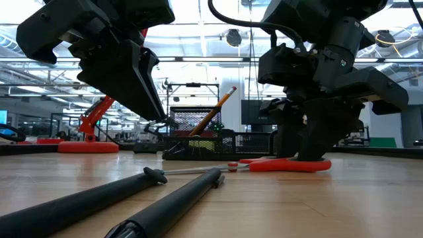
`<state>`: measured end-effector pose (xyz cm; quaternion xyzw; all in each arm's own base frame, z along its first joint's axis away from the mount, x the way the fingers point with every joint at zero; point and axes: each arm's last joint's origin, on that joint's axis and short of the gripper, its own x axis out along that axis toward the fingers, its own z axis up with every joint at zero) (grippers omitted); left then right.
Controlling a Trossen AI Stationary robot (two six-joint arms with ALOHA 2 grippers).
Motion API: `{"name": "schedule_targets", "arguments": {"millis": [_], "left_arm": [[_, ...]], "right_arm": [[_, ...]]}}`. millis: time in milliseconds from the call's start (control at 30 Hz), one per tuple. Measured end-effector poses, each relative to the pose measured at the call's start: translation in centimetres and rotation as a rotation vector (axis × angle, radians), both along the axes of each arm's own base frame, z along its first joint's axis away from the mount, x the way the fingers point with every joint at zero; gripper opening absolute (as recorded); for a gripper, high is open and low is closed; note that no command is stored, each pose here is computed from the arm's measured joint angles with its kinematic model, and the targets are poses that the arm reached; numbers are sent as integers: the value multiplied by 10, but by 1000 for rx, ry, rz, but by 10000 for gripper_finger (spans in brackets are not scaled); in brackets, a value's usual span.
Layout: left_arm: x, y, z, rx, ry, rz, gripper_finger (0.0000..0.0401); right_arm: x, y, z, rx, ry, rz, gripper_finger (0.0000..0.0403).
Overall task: Pick and place office supplies into organizer
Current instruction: Put the red scissor into the black desk organizer
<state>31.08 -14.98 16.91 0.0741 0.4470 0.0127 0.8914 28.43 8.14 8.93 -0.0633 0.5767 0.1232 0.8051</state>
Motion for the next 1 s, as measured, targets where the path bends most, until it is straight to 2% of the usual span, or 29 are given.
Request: {"name": "schedule_targets", "arguments": {"millis": [100, 267, 500, 567, 800, 833, 900, 1000], "left_arm": [[0, 0, 0, 0, -1, 0, 97], [0, 0, 0, -1, 0, 0, 97], [0, 0, 0, -5, -1, 6, 97], [0, 0, 0, -5, -1, 6, 97], [1, 0, 1, -9, -10, 7, 97], [1, 0, 1, -9, -11, 7, 97], [1, 0, 1, -9, -11, 7, 97], [1, -1, 1, -9, -12, 7, 97]], "right_arm": [[0, 1, 0, 7, -4, 6, 143], [0, 1, 0, 12, -4, 12, 66], [-2, 2, 4, -38, -18, 20, 64], [-1, 3, 12, -47, -34, 22, 64], [7, 19, 45, -197, -22, 73, 62], [8, 21, 50, -215, -22, 86, 58], [12, 27, 59, -247, -34, 105, 24], [19, 35, 73, -294, -79, 118, 23]]}}
